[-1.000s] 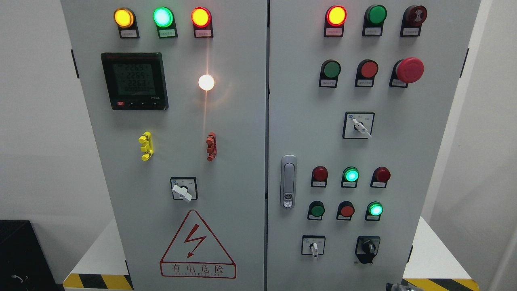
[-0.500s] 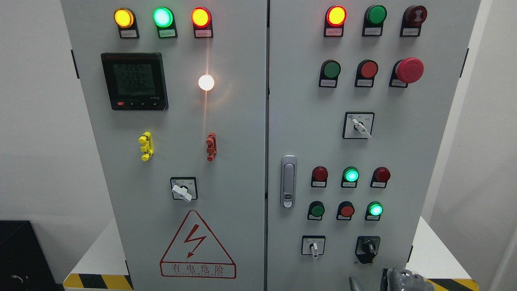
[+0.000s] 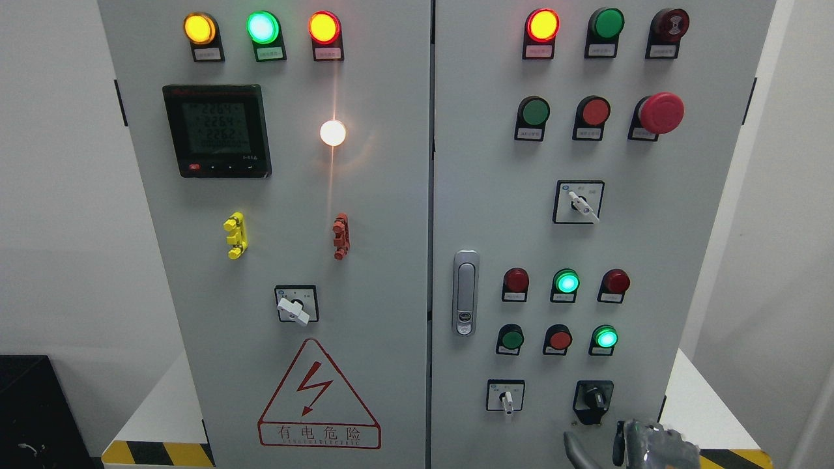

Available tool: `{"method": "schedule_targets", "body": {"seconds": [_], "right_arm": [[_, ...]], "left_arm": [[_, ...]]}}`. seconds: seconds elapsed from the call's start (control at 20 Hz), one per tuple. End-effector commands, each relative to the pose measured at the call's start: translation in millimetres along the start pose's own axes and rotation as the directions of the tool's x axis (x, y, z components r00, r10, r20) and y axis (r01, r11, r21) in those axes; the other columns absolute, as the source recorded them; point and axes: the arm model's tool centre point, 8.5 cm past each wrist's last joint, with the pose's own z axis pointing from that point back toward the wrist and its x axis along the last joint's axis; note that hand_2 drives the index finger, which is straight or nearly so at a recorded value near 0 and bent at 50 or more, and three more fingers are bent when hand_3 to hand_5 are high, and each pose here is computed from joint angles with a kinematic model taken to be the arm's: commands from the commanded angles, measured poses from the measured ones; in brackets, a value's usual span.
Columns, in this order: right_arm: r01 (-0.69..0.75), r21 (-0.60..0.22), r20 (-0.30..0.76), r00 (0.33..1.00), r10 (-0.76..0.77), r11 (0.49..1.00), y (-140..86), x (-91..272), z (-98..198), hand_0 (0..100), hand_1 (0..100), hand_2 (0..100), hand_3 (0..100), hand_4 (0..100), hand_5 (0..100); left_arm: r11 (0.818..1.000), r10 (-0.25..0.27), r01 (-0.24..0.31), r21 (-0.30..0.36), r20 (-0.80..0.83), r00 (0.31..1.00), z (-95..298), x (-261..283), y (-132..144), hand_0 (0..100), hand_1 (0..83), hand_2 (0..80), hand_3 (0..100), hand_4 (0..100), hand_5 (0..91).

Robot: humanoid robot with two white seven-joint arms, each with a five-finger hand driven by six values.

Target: Flip black knob to close circuit

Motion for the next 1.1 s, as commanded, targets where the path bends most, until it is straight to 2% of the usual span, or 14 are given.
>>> {"method": "schedule_targets", "body": {"seconds": [0.0,0.2,1.05], "right_arm": [[0.0,0.005,-0.023,1.0,0.0,1.0,2,-6,-6,0,5,86,100,97,100],[0.004,-0.014,-0.026,1.0,-0.004,1.0,-5,-5,-14,0,4,85,100,97,100],[0.001,-0.007,-0.046,0.999,-0.002,1.0,-2,-9,-21,0,5,84,100,97,100]], "left_arm": [[1.0,0.003,-0.003,-0.003,0.005,1.0,0,-5,-2,12,55.6,0.0,0,0,0.0],[1.0,0.003,-0.003,-0.003,0.005,1.0,0,-5,-2,12,55.6,0.0,0,0,0.0],[1.0,0.003,-0.003,-0.003,0.005,1.0,0,-5,-2,12,55.6,0.0,0,0,0.0]]}}
